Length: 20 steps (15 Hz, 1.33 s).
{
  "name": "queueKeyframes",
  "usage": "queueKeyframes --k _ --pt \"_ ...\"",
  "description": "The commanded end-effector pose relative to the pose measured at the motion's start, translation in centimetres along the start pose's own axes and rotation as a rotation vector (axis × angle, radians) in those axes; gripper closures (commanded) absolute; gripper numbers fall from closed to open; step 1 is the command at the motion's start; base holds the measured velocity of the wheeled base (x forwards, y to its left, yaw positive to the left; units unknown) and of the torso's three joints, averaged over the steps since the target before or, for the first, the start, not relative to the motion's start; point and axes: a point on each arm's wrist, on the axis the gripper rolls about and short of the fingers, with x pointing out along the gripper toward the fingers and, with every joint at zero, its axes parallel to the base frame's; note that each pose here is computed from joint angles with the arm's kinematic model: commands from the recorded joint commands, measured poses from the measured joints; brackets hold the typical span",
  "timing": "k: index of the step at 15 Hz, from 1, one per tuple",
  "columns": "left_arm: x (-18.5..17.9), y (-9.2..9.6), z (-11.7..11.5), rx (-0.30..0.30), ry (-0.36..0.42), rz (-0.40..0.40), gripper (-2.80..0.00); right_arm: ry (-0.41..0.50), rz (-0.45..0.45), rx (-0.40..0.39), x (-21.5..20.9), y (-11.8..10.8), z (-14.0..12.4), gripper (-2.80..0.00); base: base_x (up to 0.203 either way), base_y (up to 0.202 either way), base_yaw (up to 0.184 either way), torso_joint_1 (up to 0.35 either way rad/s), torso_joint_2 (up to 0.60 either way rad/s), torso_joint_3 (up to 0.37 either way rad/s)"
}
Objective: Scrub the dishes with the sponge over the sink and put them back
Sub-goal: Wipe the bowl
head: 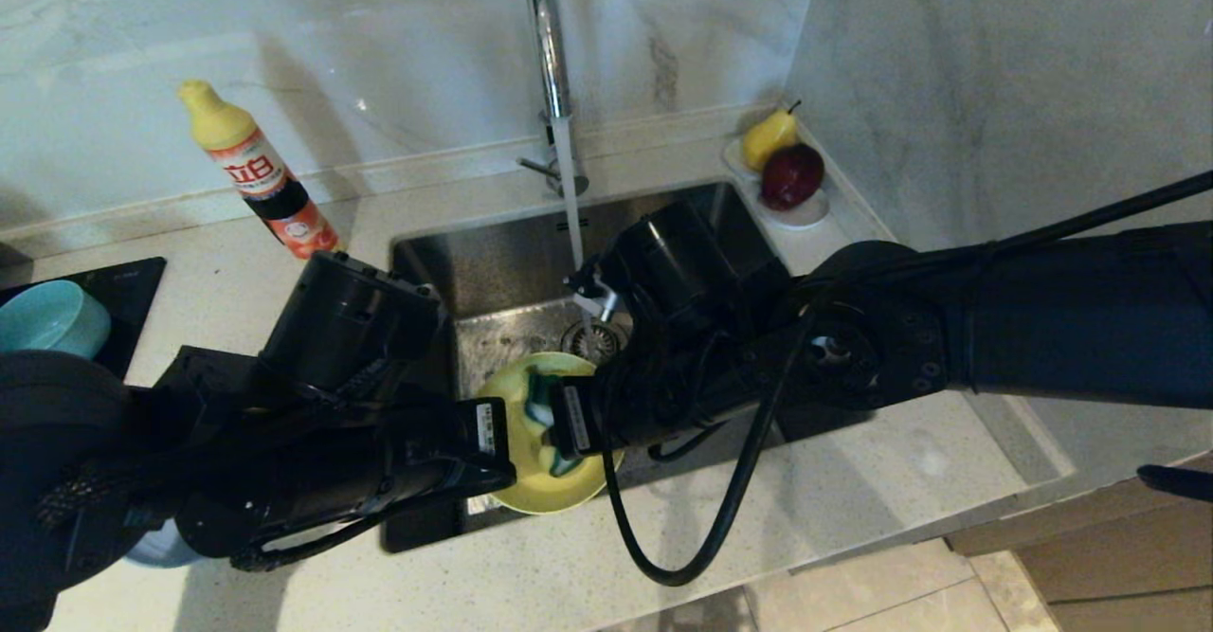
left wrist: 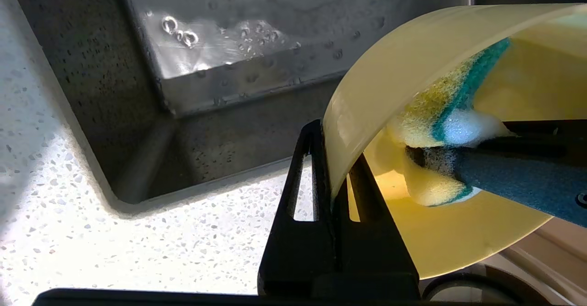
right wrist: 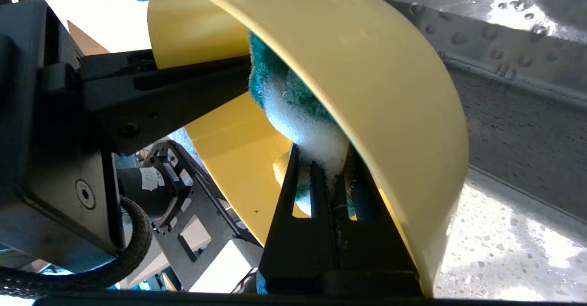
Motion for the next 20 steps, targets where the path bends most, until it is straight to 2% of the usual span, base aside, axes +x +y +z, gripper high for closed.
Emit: queueKeyframes --k 1,5,10,15,17,20 --pt "-0.4 0.1 0.1 -0.009 -0.01 -0.005 0.0 0.007 -0.002 0.003 0.0 0.0 -0.1 0.0 0.0 0.0 0.0 0.0 0.0 0.0" --pt "-0.2 0.3 -0.3 0.012 0.004 0.007 0.0 0.004 -0.003 0.005 -0.2 0.0 0.0 0.0 0.0 0.0 0.0 0.0 0.0 0.0" --pt "1.0 0.6 -1.3 0.032 0.042 0.056 0.0 -0.053 0.001 -0.006 -3.0 0.6 0.8 0.0 0.0 0.0 0.0 0.0 0.0 0.0" --pt "0.7 0.6 -1.2 0.028 0.028 0.053 0.0 -0.048 0.007 -0.012 -2.7 0.9 0.7 0.0 0.0 0.0 0.0 0.0 0.0 0.0" --pt "0.6 0.6 -1.0 0.033 0.017 0.058 0.0 -0.025 -0.004 -0.005 -2.3 0.6 0.4 0.0 0.0 0.0 0.0 0.0 0.0 0.0" --pt "1.0 0.4 -0.4 0.077 -0.093 0.122 0.0 -0.006 -0.004 -0.007 -2.1 0.9 0.2 0.0 0.0 0.0 0.0 0.0 0.0 0.0"
